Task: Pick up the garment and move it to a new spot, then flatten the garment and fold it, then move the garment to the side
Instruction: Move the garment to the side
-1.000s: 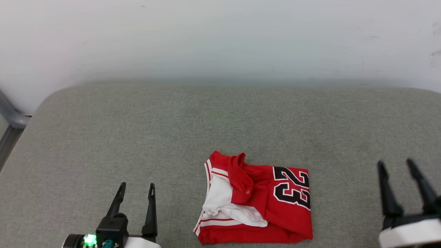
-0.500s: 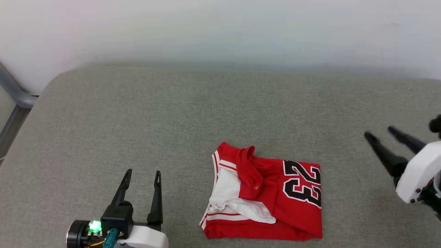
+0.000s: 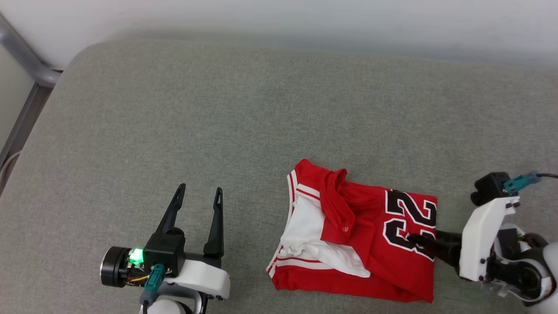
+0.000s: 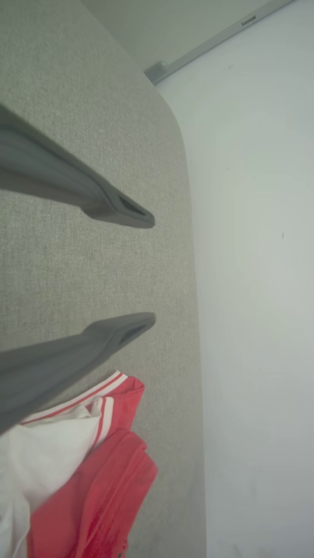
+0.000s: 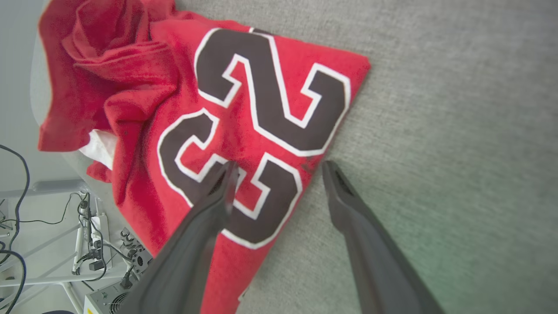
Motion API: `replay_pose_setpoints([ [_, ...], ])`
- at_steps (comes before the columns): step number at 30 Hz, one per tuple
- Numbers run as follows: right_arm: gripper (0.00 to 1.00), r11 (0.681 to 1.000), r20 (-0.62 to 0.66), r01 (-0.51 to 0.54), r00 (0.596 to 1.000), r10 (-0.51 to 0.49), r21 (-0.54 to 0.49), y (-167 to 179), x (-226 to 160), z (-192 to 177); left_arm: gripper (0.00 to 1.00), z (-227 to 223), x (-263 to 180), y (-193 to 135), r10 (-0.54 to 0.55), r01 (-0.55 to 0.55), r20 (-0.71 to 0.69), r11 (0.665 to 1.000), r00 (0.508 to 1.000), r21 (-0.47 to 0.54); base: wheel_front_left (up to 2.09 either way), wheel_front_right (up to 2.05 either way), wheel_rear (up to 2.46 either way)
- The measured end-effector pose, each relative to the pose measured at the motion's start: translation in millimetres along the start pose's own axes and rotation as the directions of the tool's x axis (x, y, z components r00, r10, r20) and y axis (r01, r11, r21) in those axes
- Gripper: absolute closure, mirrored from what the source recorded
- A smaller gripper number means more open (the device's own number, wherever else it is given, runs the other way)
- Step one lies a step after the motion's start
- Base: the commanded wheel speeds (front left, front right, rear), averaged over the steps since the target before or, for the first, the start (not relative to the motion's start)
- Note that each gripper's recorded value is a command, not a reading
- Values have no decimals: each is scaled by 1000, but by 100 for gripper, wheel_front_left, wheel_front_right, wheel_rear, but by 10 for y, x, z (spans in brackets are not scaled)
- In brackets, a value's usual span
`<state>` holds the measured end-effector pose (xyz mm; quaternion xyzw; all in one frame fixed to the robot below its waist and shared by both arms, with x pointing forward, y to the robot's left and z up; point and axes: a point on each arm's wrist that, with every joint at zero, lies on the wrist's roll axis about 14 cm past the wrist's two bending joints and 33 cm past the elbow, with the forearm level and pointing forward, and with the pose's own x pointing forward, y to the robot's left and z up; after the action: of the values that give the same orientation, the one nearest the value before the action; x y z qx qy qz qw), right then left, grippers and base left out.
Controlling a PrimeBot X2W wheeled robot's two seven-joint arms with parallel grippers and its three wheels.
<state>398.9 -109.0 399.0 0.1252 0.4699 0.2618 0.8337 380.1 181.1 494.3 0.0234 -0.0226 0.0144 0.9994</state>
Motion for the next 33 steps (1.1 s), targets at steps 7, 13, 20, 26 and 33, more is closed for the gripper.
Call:
replay_pose_setpoints([
  [7,0,999,-72,-41,996,43,19,106,330,-200,0,-75,30,56,19,-19,-23,1000,1000,6,0,0,0],
  [13,100,998,-36,-60,998,60,6,173,398,-186,0,-62,35,68,25,-25,-19,1000,999,1,0,0,0],
  [20,100,988,128,-54,989,73,-144,296,217,127,0,-9,9,23,15,-15,-4,1000,1000,-9,0,0,0],
  [26,100,945,248,62,969,20,-320,173,-166,389,0,0,-4,-53,-3,3,1,1000,1000,-20,0,0,0],
  [33,100,879,319,230,943,-95,-418,-169,-696,489,0,44,113,-292,-67,68,22,997,998,-41,0,0,0],
])
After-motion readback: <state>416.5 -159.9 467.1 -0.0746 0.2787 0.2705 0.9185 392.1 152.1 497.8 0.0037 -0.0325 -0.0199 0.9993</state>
